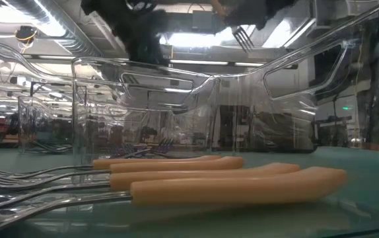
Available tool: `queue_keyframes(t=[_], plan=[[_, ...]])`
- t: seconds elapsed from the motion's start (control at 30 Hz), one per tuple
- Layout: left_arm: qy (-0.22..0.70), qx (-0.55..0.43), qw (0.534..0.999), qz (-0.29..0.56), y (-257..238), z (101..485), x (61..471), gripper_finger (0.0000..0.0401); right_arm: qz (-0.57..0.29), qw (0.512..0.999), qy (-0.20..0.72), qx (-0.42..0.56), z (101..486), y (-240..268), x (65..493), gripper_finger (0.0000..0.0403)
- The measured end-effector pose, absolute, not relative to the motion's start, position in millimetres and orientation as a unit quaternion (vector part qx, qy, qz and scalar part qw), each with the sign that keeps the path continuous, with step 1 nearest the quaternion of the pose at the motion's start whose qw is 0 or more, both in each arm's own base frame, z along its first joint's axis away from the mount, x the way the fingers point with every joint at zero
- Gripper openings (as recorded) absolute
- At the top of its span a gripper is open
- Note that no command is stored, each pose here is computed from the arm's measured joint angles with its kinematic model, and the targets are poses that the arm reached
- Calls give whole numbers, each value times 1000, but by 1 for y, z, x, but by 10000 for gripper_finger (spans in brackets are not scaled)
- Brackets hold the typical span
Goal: Sort silverware by color (type)
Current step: Put the yellow fork into the bottom transparent bin
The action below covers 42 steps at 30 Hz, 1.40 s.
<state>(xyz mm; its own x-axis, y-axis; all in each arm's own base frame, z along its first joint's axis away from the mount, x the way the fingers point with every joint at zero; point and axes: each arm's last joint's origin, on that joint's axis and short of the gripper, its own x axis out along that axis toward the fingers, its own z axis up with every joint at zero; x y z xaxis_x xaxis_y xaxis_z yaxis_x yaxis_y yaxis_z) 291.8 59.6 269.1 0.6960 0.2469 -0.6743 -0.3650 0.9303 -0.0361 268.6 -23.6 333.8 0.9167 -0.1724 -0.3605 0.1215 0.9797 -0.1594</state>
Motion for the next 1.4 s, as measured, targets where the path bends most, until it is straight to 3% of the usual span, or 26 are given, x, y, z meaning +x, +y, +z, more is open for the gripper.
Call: queue_keyframes(t=[0.33,0.67,1.4], plan=[[169,-47,975,132,47,301,314,59,-40,992,104,-63,349,-31,273,0],[36,6,994,105,35,328,321,59,-41,994,82,-62,354,-30,273,0],[-41,34,996,75,32,343,322,59,-43,997,58,-34,348,-32,290,0]])
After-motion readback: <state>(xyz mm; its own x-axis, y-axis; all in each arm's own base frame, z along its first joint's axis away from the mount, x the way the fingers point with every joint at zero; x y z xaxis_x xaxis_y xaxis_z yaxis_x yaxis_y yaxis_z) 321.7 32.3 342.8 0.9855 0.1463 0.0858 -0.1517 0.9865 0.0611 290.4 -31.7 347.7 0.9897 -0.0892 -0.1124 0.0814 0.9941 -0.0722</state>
